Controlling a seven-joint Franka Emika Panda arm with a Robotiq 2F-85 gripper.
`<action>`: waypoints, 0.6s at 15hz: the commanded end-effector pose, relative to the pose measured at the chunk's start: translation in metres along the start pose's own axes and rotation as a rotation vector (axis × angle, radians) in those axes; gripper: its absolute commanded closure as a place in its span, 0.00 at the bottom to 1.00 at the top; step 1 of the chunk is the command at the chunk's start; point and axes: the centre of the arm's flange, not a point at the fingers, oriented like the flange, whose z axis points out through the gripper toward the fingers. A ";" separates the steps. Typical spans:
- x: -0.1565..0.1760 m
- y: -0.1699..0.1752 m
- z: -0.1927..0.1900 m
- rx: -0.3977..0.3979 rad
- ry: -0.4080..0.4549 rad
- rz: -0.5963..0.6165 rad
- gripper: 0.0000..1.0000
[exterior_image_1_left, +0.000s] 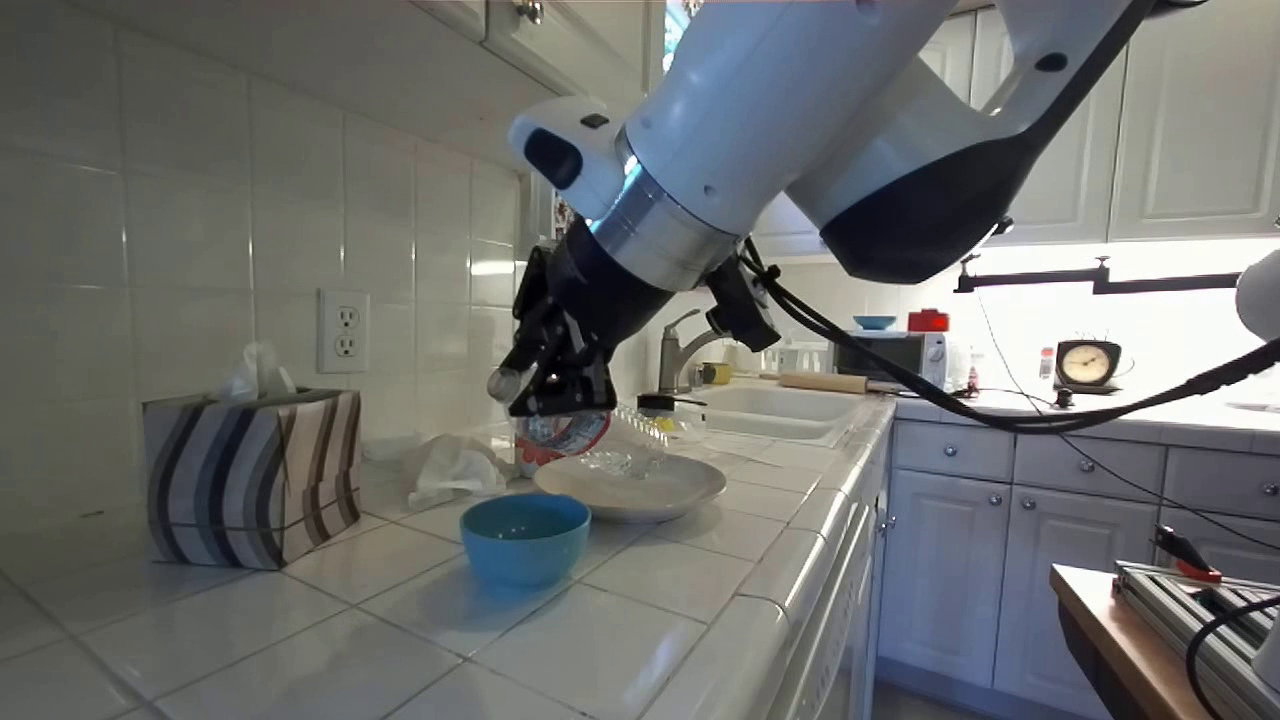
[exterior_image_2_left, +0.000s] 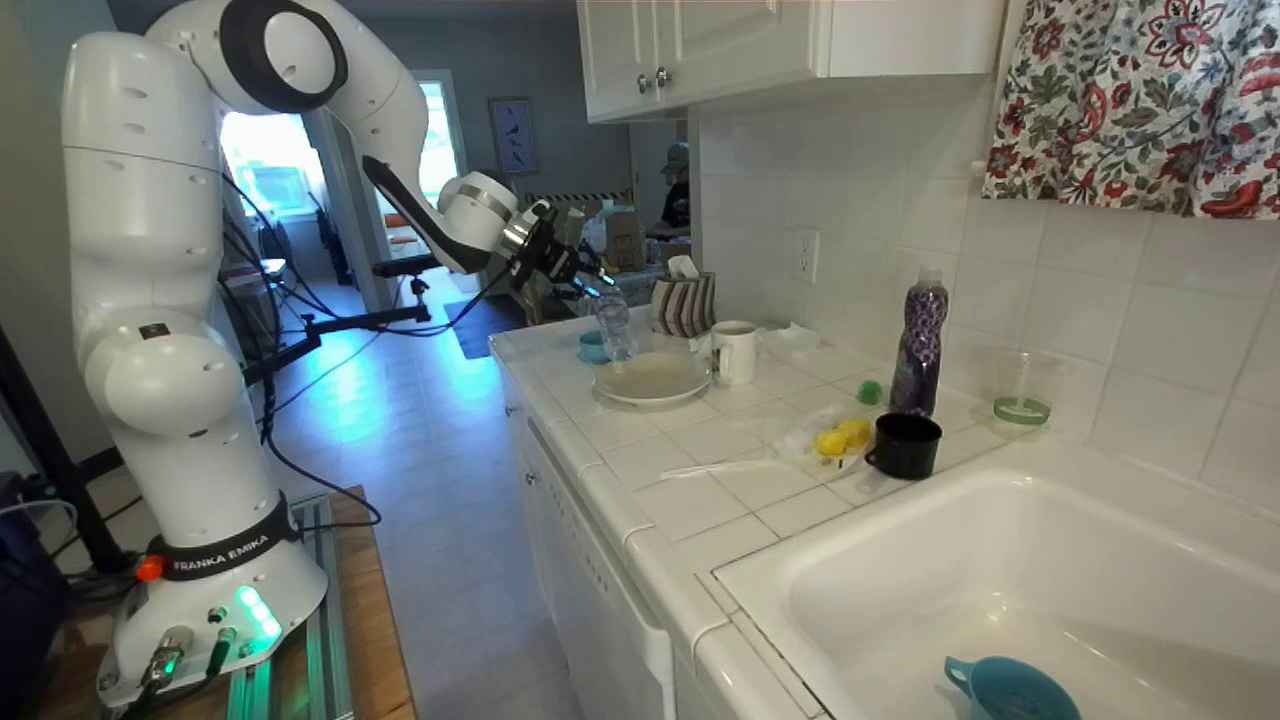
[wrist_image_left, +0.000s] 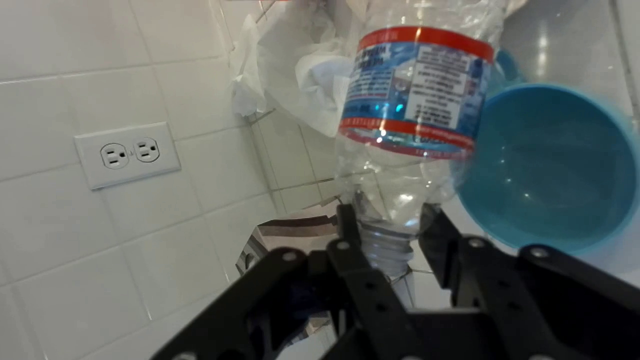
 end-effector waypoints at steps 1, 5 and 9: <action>-0.005 -0.012 -0.008 0.027 -0.043 0.000 0.89; -0.009 -0.021 -0.011 0.040 -0.064 -0.003 0.89; -0.015 -0.022 -0.013 0.035 -0.113 0.005 0.89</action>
